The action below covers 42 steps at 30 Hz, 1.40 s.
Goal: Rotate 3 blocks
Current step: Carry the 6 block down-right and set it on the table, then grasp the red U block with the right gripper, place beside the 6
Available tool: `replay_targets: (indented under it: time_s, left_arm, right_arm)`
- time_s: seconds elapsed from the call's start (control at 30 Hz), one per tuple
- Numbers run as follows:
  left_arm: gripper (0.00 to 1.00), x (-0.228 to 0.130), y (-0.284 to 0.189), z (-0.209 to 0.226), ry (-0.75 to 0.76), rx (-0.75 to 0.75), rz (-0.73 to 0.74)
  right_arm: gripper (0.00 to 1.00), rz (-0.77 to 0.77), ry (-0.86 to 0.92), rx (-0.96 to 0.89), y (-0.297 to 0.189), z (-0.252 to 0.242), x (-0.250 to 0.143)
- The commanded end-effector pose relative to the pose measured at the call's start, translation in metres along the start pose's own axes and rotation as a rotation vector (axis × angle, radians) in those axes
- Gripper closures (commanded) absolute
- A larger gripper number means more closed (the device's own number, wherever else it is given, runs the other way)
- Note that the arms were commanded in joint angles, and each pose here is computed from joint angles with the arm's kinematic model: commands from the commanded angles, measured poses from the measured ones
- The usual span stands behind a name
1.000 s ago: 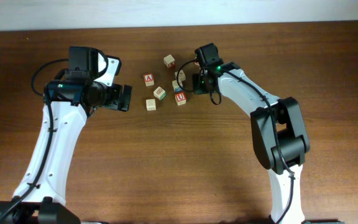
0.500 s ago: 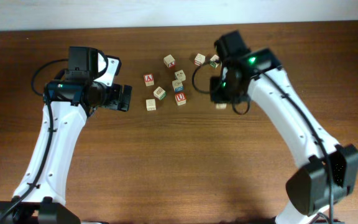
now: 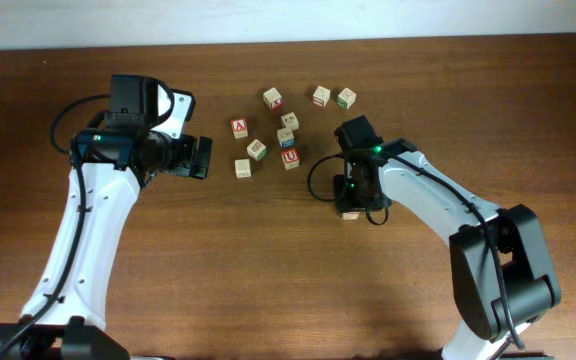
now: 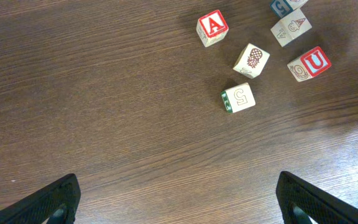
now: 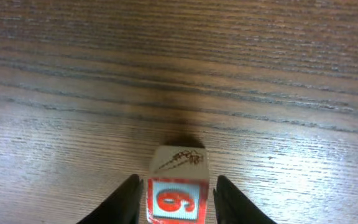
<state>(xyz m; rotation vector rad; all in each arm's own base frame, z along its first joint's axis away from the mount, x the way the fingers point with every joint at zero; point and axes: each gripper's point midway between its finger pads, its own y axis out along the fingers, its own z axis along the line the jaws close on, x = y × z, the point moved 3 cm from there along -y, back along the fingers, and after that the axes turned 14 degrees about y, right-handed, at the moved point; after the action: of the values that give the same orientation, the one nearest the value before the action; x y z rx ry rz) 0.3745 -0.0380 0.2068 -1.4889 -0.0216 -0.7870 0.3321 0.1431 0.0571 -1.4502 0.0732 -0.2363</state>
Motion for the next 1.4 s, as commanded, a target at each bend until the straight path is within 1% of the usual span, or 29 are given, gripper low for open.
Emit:
replay_targets:
  time_s: [0.0, 0.1, 0.13, 0.17, 0.2, 0.23, 0.27, 0.3, 0.33, 0.4, 0.47, 0.57, 0.7, 0.83, 0.93, 1.0, 1.1, 1.13, 1.2, 1.3, 1.33, 1.37]
  left_arm:
    - [0.01, 0.004, -0.001, 0.001, 0.008, -0.006, -0.011]
    - [0.01, 0.004, -0.001, 0.001, 0.008, -0.006, -0.011]
    - [0.01, 0.004, -0.001, 0.001, 0.007, -0.006, -0.010]
    - [0.01, 0.004, -0.001, 0.001, 0.008, -0.005, -0.013]
    - [0.01, 0.004, -0.001, 0.001, 0.008, -0.006, -0.012]
    - [0.01, 0.004, -0.001, 0.001, 0.009, -0.006, -0.012]
    - [0.01, 0.004, -0.001, 0.001, 0.007, -0.006, -0.011]
    - [0.01, 0.004, -0.001, 0.001, 0.007, -0.006, -0.011]
    - [0.01, 0.004, -0.001, 0.001, 0.008, -0.006, -0.011]
    - [0.01, 0.004, -0.001, 0.001, 0.007, -0.006, -0.011]
    - [0.01, 0.004, -0.001, 0.001, 0.008, -0.006, -0.011]
    - [0.01, 0.004, -0.001, 0.001, 0.007, -0.006, -0.011]
    - [0.01, 0.004, -0.001, 0.001, 0.008, -0.006, -0.010]
    - [0.01, 0.004, -0.001, 0.001, 0.008, -0.006, -0.010]
    - [0.01, 0.004, -0.001, 0.001, 0.008, -0.006, -0.011]
    - [0.01, 0.004, -0.001, 0.001, 0.008, -0.006, -0.010]
    - [0.01, 0.004, -0.001, 0.001, 0.007, -0.006, -0.010]
    - [0.01, 0.004, -0.001, 0.001, 0.008, -0.006, -0.010]
    - [0.01, 0.004, -0.001, 0.001, 0.007, -0.006, -0.010]
    - [0.01, 0.004, -0.001, 0.001, 0.008, -0.006, -0.010]
    - [0.01, 0.004, -0.001, 0.001, 0.008, -0.006, -0.010]
    - [0.01, 0.004, -0.001, 0.001, 0.007, -0.006, -0.010]
  right_arm:
    - [0.57, -0.001, -0.014, 0.000, -0.001, 0.001, -0.003]
    - [0.56, -0.013, -0.058, 0.033, -0.008, 0.009, 0.003]
    - [0.53, -0.029, -0.098, 0.083, -0.019, 0.021, 0.012]
    - [0.48, -0.057, -0.121, 0.123, -0.031, 0.032, 0.022]
    - [0.42, -0.115, -0.131, 0.169, -0.050, 0.047, 0.039]
    - [0.41, -0.164, -0.140, 0.199, -0.062, 0.057, 0.050]
    - [0.40, -0.274, -0.202, 0.265, -0.078, 0.081, 0.069]
    - [0.40, -0.335, -0.237, 0.284, -0.080, 0.094, 0.078]
    - [0.39, -0.374, -0.261, 0.277, -0.078, 0.102, 0.083]
    - [0.32, -0.420, -0.347, 0.274, -0.062, 0.118, 0.089]
    - [0.31, -0.394, -0.389, 0.264, -0.030, 0.132, 0.088]
    - [0.32, -0.346, -0.393, 0.237, -0.003, 0.129, 0.085]
    - [0.35, -0.310, -0.392, 0.216, 0.023, 0.126, 0.083]
    - [0.42, -0.302, -0.391, 0.209, 0.033, 0.125, 0.083]
    - [0.43, -0.307, -0.388, 0.213, 0.041, 0.127, 0.085]
    - [0.50, -0.314, -0.383, 0.218, 0.041, 0.128, 0.086]
    - [0.70, -0.312, -0.361, 0.221, 0.041, 0.128, 0.086]
    - [0.71, -0.313, -0.361, 0.222, 0.040, 0.128, 0.087]
    - [0.73, -0.316, -0.361, 0.224, 0.033, 0.129, 0.087]
    - [0.75, -0.293, -0.347, 0.250, -0.003, 0.132, 0.082]
    - [0.75, -0.274, -0.283, 0.259, -0.032, 0.130, 0.077]
    - [0.76, -0.253, -0.249, 0.277, -0.050, 0.129, 0.071]
